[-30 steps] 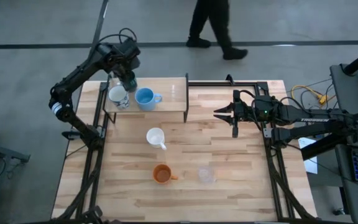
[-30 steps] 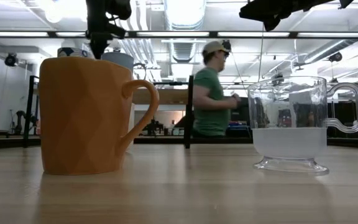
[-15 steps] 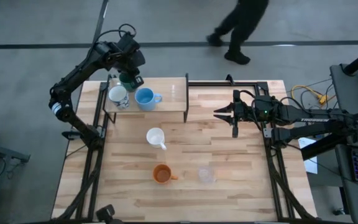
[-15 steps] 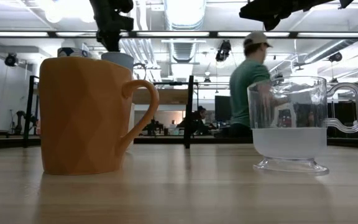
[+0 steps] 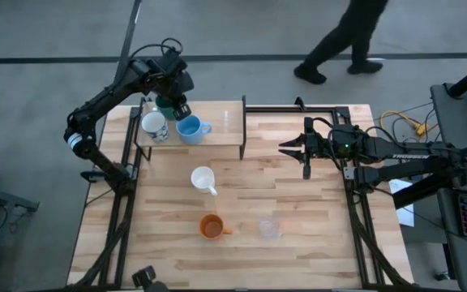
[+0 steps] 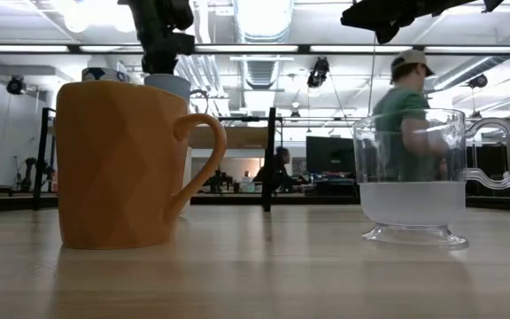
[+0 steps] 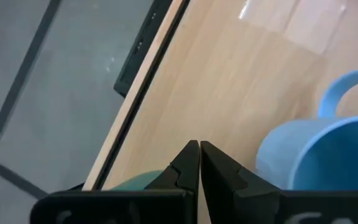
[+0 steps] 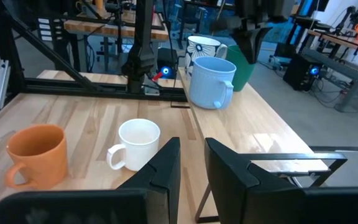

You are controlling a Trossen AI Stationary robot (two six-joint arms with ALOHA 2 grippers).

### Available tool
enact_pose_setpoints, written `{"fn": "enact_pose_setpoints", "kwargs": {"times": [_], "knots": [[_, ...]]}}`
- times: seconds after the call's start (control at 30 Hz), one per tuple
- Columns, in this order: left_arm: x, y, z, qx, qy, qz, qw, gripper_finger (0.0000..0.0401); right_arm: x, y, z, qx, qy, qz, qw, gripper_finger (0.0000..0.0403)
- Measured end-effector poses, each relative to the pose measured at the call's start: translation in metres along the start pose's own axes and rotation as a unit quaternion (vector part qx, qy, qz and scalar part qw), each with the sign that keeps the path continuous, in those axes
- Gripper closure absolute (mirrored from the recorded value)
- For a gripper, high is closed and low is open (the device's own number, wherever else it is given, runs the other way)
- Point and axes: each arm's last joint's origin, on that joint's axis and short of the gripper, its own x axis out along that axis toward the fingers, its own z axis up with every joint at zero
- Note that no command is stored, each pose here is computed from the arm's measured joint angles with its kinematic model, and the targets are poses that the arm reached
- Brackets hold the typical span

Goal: Stack small to large cups/mugs on shelf
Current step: Put the green mug on the shelf

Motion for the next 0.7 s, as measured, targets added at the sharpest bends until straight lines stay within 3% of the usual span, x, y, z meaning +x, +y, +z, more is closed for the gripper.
{"fn": "enact_pose_setpoints", "kwargs": {"times": [0.2,0.7], "knots": [[0.0028,0.0023,-0.0024,-0.003,0.022,0.047,0.999,0.0401,0.0,0.0,0.0,0.0,0.0,0.0,1.0,0.0335],[0.0025,0.0017,-0.0068,-0.002,0.049,0.055,0.997,0.0401,0.0,0.0,-0.0001,0.0,0.0,0.001,1.0,0.0335]]}}
